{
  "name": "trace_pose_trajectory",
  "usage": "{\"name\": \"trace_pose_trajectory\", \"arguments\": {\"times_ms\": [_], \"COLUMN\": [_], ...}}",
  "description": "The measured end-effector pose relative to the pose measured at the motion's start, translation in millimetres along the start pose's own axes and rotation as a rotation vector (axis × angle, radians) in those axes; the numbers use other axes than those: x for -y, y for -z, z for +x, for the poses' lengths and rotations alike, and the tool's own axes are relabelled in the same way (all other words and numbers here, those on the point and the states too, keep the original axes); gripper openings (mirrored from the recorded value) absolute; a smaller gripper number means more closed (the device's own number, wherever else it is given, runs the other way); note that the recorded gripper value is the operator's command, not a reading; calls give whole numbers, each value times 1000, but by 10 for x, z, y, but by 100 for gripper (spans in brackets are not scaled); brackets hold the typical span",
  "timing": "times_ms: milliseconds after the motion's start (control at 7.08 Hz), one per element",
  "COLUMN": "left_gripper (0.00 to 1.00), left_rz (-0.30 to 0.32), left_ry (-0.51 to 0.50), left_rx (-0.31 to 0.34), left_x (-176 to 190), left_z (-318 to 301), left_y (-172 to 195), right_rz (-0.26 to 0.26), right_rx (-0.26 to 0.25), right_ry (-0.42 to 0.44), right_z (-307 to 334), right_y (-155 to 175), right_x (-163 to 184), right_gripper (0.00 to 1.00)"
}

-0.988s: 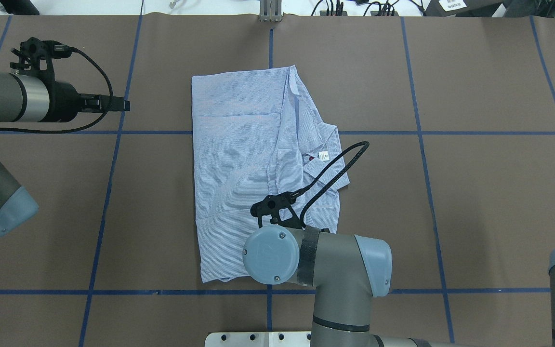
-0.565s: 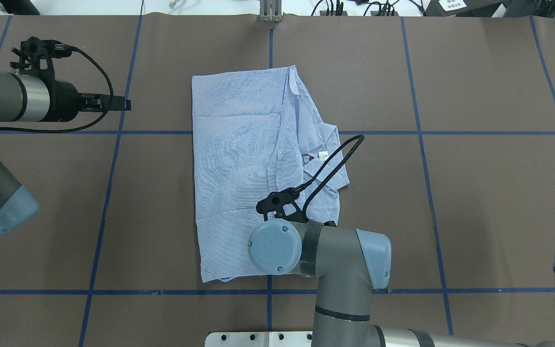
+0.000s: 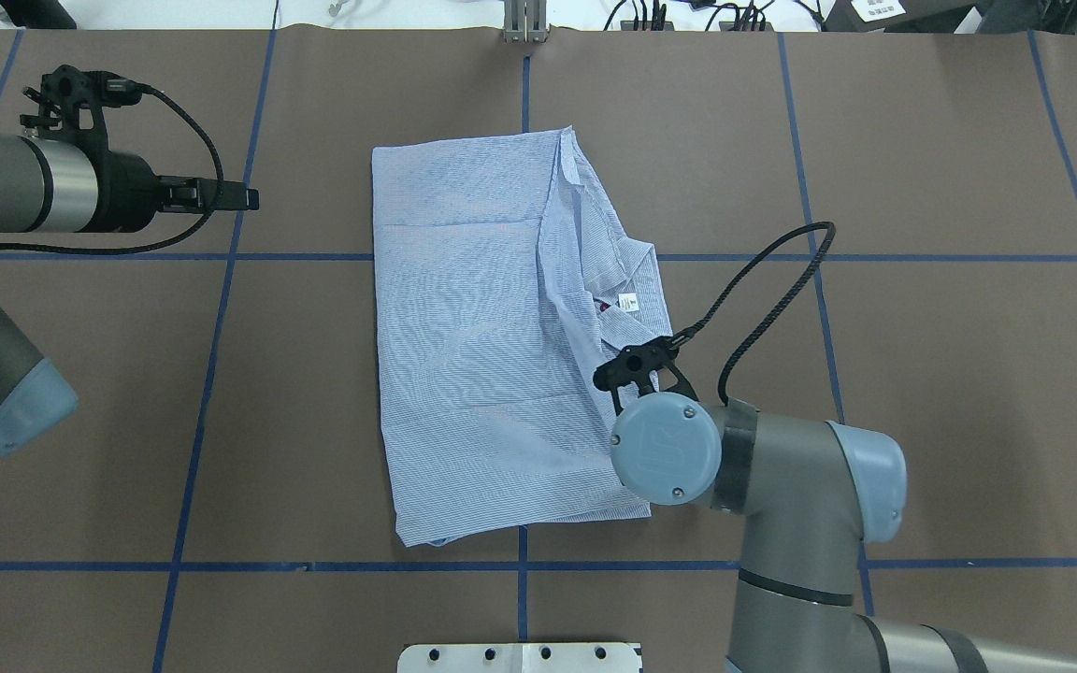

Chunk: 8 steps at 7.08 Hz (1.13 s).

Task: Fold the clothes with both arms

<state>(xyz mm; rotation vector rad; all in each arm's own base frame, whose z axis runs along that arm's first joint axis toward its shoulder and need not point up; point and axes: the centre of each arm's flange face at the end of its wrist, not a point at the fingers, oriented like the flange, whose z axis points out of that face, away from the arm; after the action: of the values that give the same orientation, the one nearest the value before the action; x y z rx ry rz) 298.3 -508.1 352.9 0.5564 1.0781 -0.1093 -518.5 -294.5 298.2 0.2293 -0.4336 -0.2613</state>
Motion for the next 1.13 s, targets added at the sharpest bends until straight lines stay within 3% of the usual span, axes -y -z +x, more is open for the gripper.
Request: {"name": "trace_pose_trajectory", "arguments": {"times_ms": [282, 424, 847, 1130], "left_gripper": [100, 100, 100, 100], "left_rz": [2, 2, 1, -1], "left_ry": [-2, -3, -2, -2], "left_rx": [-4, -5, -5, -5], "left_x": [3, 3, 1, -7], "left_z": [25, 33, 30, 20], "left_y": [19, 21, 30, 36], "right_rz": [-41, -39, 16, 48], "right_rx": [10, 21, 63, 88], "right_ry": [-66, -93, -150, -170], "right_z": [50, 99, -227, -456], "right_y": [85, 168, 347, 118], "right_x": [-62, 73, 841, 1270], "right_gripper": [100, 100, 100, 100]}}
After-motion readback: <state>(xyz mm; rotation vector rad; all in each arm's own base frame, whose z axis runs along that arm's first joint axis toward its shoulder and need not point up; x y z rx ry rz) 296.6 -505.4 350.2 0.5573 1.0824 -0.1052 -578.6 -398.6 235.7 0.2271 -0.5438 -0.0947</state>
